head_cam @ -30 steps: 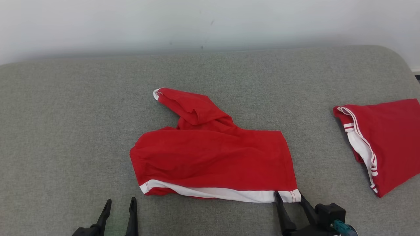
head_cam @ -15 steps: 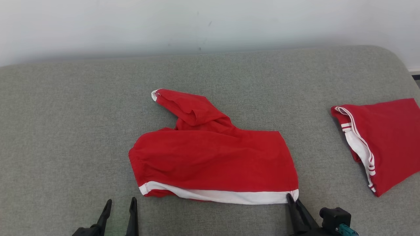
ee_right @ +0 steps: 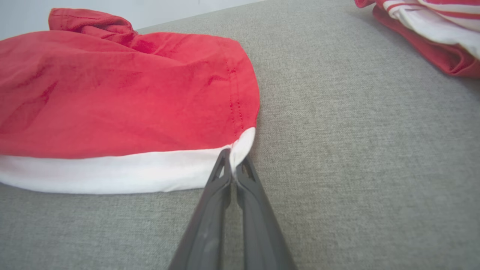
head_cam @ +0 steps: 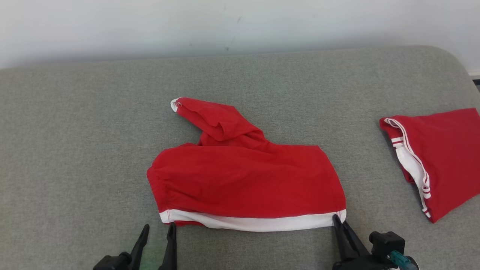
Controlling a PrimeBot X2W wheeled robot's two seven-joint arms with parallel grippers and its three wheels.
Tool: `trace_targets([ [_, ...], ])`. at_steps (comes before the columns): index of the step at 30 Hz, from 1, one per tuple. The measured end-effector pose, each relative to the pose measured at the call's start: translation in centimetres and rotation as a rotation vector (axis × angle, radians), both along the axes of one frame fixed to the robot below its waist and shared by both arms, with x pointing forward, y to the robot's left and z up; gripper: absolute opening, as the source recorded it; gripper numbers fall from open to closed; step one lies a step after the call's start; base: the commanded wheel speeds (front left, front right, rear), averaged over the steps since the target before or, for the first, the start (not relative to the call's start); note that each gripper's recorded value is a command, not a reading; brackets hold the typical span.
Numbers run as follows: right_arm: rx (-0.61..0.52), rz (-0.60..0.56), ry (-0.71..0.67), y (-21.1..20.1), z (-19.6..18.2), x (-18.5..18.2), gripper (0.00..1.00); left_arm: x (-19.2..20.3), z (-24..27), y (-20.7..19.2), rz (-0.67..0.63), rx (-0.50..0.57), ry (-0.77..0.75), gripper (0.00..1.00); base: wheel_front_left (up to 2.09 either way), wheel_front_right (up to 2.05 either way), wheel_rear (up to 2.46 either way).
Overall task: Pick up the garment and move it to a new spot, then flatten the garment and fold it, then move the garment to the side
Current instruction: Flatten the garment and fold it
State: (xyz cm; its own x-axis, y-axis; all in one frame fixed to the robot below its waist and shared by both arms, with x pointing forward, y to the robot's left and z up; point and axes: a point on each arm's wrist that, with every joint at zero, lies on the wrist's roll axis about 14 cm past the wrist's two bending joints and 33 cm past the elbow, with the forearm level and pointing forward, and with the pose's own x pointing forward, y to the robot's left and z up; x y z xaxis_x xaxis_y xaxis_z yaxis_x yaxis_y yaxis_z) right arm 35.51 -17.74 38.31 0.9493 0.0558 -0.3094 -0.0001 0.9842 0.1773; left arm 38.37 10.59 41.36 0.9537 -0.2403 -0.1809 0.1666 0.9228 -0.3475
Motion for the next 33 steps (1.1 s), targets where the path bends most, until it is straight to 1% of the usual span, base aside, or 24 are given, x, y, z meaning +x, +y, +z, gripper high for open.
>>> trace_targets([
  [3,-0.007,0.000,0.000,-0.1,0.0,-0.1,0.00,-0.1,-0.2,-0.9,-0.020,-0.034,0.013,1.00,0.00,0.00,0.00],
  [6,-0.013,0.001,0.001,-0.2,0.0,-0.2,0.00,0.0,-0.4,-1.1,-0.020,-0.056,0.026,1.00,0.00,0.00,0.00],
  [13,-0.028,-0.008,0.004,-0.7,-0.1,-0.4,0.00,0.6,-0.8,-1.9,-0.053,-0.066,0.040,1.00,0.00,0.00,0.00],
  [17,-0.031,-0.013,0.011,-0.9,-0.2,-0.6,0.00,0.5,-1.9,-2.2,-0.080,-0.042,0.071,1.00,0.00,0.00,0.00],
  [30,-0.032,-0.014,0.016,-0.9,-0.4,-0.5,0.00,1.4,-1.1,-2.6,-0.096,-0.052,0.043,1.00,0.00,0.00,0.00],
  [31,-0.031,-0.013,0.017,-0.9,-0.4,-0.5,0.00,1.4,-1.1,-2.7,-0.097,-0.052,0.043,0.98,0.00,0.00,0.00],
  [32,-0.032,-0.012,0.018,-0.8,-0.5,-0.5,0.00,1.4,-1.1,-2.7,-0.101,-0.052,0.042,0.80,0.00,0.00,0.00],
  [33,-0.032,-0.011,0.018,-0.8,-0.5,-0.4,0.00,1.3,-1.1,-2.8,-0.105,-0.051,0.042,0.49,0.00,0.00,0.00],
])
